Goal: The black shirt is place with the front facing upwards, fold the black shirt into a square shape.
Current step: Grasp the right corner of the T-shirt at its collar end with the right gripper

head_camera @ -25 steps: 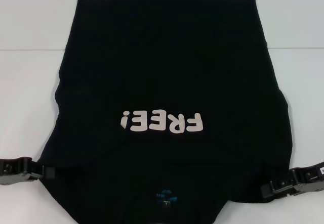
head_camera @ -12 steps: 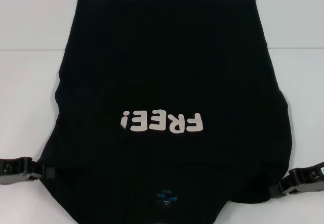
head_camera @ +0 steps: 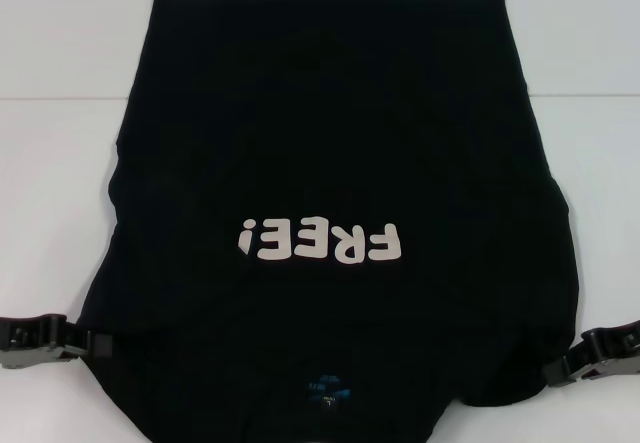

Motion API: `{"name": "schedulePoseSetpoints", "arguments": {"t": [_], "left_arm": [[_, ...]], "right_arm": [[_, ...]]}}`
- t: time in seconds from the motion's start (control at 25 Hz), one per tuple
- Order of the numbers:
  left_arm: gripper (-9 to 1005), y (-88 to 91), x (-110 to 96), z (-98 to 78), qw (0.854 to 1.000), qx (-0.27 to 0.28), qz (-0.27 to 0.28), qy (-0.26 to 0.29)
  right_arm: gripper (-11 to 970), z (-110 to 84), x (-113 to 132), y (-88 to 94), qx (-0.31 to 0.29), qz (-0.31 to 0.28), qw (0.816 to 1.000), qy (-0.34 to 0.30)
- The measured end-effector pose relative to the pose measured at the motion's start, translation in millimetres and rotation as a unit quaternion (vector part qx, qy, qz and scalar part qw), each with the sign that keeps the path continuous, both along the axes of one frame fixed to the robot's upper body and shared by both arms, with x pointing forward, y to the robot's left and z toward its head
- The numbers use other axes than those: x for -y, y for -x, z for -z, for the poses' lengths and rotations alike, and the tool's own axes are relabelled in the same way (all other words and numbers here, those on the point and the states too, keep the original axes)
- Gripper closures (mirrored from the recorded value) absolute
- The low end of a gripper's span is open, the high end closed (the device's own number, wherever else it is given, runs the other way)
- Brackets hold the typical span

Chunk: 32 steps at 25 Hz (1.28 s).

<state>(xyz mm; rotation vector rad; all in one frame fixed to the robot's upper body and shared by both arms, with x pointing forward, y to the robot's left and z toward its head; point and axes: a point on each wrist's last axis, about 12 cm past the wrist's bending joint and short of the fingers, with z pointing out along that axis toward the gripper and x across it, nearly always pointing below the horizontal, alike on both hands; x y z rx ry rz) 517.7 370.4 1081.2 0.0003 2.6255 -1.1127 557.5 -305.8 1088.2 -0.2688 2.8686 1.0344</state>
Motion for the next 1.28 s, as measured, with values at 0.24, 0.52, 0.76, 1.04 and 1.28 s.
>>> {"name": "schedulePoseSetpoints", "arguments": {"t": [0.24, 0.52, 0.76, 1.04, 1.28], "left_arm": [[962, 0.0, 0, 0.1, 1.0, 0.0, 0.0, 0.001], [963, -1.4, 2, -0.2, 1.0, -0.003, 0.005, 0.005], [962, -0.6, 1, -1.0, 1.0, -0.007, 0.006, 0.009], [963, -2.5, 3, -0.7, 1.0, -0.009, 0.004, 0.012], [963, -2.7, 3, -0.4, 1.0, -0.005, 0.006, 0.01]], "right_arm": [[906, -7.8, 13, 3.3, 0.01, 0.015, 1.0, -0.021], [907, -15.3, 33, 10.4, 0.024, 0.039, 0.998, -0.048], [908, -20.5, 47, 15.2, 0.037, 0.054, 0.996, -0.057], [909, -19.4, 43, 13.5, 0.035, 0.04, 0.998, -0.045], [808, -22.0, 26, 10.3, 0.029, 0.028, 0.995, -0.091]]}}
